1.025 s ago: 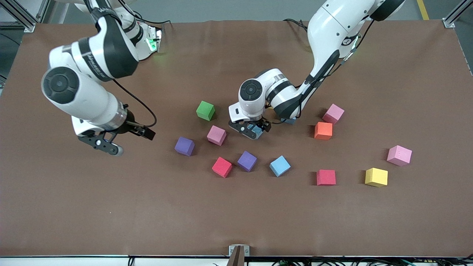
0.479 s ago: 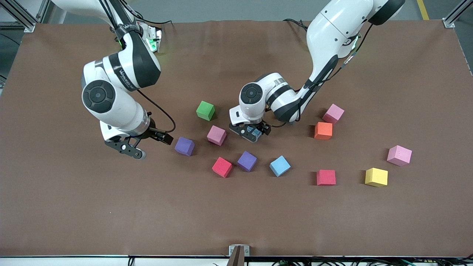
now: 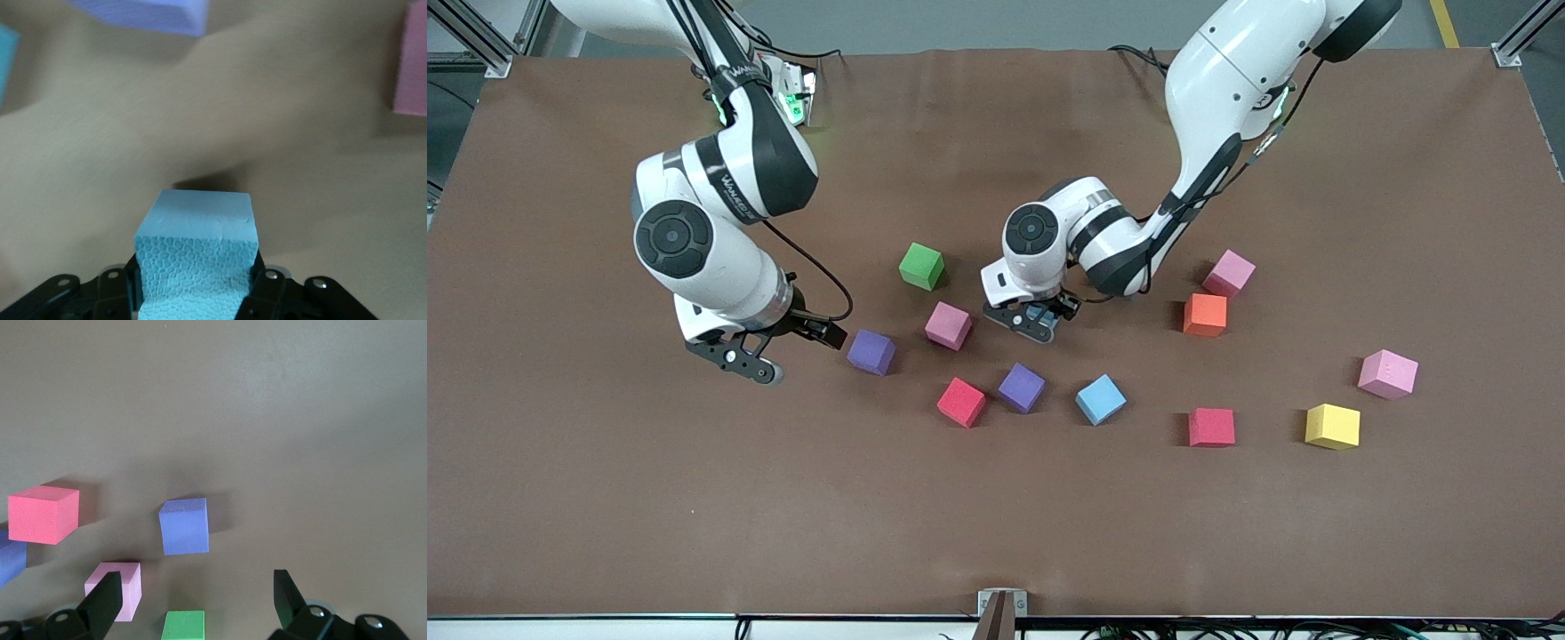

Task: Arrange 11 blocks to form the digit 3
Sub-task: 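Carry the light blue block and set it down with the left gripper, then grasp the green block with the right gripper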

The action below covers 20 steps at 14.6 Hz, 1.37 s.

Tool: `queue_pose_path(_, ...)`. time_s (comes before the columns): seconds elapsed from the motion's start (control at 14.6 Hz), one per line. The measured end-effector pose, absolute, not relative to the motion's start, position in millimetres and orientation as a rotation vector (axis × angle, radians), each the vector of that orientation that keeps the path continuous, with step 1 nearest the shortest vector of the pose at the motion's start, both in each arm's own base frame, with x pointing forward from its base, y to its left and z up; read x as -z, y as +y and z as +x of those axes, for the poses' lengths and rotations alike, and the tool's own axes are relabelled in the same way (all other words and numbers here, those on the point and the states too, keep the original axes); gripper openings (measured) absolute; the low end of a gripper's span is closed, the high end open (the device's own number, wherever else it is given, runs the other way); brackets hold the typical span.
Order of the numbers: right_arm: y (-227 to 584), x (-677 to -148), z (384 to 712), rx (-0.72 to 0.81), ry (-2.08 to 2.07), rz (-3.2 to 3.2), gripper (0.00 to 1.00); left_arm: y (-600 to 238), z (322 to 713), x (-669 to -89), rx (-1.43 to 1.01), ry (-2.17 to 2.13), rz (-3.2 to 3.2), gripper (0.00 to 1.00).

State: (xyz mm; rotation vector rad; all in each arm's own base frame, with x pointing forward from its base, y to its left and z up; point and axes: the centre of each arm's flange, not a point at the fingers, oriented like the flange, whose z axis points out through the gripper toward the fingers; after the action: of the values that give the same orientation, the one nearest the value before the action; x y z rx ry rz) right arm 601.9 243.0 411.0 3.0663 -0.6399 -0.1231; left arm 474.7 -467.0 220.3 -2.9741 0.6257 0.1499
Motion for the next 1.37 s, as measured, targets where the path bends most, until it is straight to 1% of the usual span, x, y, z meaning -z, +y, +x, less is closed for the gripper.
queue_pose_path(0.14,242.7,-406.6,601.1,0.130,-0.640,3.063,1.00,-474.0,464.6,-252.2,-0.167,0.470,-3.010,0.57)
queue_pose_path(0.34,243.5,-392.8,594.5,0.167,-0.629,3.047,1.00,-491.9,427.7,-284.6,-0.183,0.187,-3.066,0.54)
queue_pose_path(0.48,243.9,-384.3,589.3,0.192,-0.622,3.035,1.00,-506.1,395.2,-277.4,-0.164,0.023,-3.107,0.54)
queue_pose_path(0.68,238.1,-382.5,586.2,0.200,-0.631,3.027,1.00,-508.0,357.6,-242.2,-0.156,-0.129,-3.166,0.54)
queue_pose_path(0.82,228.0,-383.2,586.8,0.201,-0.653,3.019,1.00,-502.5,346.4,-228.9,-0.148,-0.185,-3.147,0.54)
queue_pose_path(1.03,218.5,-379.3,586.3,0.211,-0.671,3.010,1.00,-501.2,339.4,-222.5,-0.106,-0.235,-3.121,0.54)
queue_pose_path(1.37,217.0,-369.3,581.0,0.190,-0.673,3.020,1.00,-503.1,325.4,-210.1,-0.052,-0.117,-3.097,0.54)
